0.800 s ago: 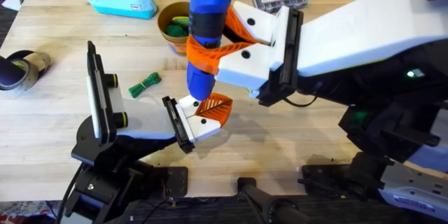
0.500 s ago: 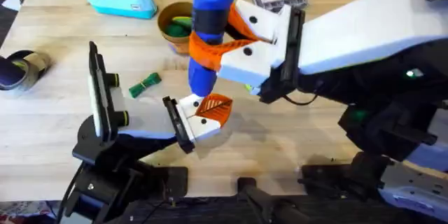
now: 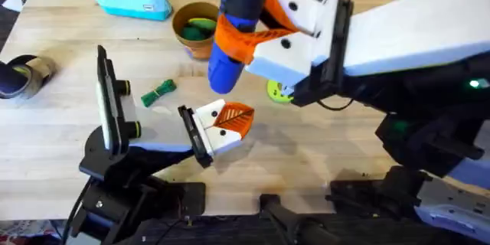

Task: Pick up the gripper from the table and insert it into the empty holder that is missing its gripper. Then pick up a screw, insert it into the mounting hole, and use the screwdriver to tighten it. Finally, clean up the table by picking up the vegetable and placing it into the bucket.

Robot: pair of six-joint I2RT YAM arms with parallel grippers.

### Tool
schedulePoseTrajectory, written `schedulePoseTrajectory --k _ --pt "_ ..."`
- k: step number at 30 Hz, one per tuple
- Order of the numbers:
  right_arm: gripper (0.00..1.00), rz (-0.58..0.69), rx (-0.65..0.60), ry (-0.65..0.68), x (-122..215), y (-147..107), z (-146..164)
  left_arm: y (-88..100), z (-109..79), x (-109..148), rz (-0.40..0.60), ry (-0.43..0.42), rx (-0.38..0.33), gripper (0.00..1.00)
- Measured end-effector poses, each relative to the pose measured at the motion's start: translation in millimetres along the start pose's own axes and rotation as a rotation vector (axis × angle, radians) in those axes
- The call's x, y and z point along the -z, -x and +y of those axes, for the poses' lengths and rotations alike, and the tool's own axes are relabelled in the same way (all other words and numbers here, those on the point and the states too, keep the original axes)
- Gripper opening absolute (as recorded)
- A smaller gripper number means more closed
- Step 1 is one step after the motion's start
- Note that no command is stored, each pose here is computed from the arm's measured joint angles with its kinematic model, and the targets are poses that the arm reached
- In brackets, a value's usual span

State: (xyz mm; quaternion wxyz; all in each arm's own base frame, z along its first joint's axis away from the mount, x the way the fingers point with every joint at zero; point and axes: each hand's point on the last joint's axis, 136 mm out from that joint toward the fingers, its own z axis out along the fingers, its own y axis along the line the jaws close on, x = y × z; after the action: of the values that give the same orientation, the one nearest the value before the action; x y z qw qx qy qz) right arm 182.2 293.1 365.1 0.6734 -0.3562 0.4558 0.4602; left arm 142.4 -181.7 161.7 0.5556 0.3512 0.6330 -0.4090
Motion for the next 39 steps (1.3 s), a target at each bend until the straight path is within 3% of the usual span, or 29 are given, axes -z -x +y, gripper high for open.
schedulePoseTrajectory --k 3,8,17,31,39 --pt "0.051 -0.022 0.000 0.003 1 6 1 0.0 0.0 0 0.000 0.000 0.000 0.013" --pt "0.053 0.065 -0.109 0.007 -3 -7 1 0.1 0.0 0 0.000 0.000 -0.001 0.013" --pt "0.051 0.071 -0.148 0.063 -16 22 7 0.0 0.0 0 0.000 0.000 0.000 0.013" --pt "0.052 0.101 -0.165 0.070 -20 9 6 0.0 0.0 0 0.000 0.000 0.000 0.013" --pt "0.051 0.148 -0.190 0.087 -24 -11 6 0.0 0.1 0 0.000 0.000 0.000 0.013"
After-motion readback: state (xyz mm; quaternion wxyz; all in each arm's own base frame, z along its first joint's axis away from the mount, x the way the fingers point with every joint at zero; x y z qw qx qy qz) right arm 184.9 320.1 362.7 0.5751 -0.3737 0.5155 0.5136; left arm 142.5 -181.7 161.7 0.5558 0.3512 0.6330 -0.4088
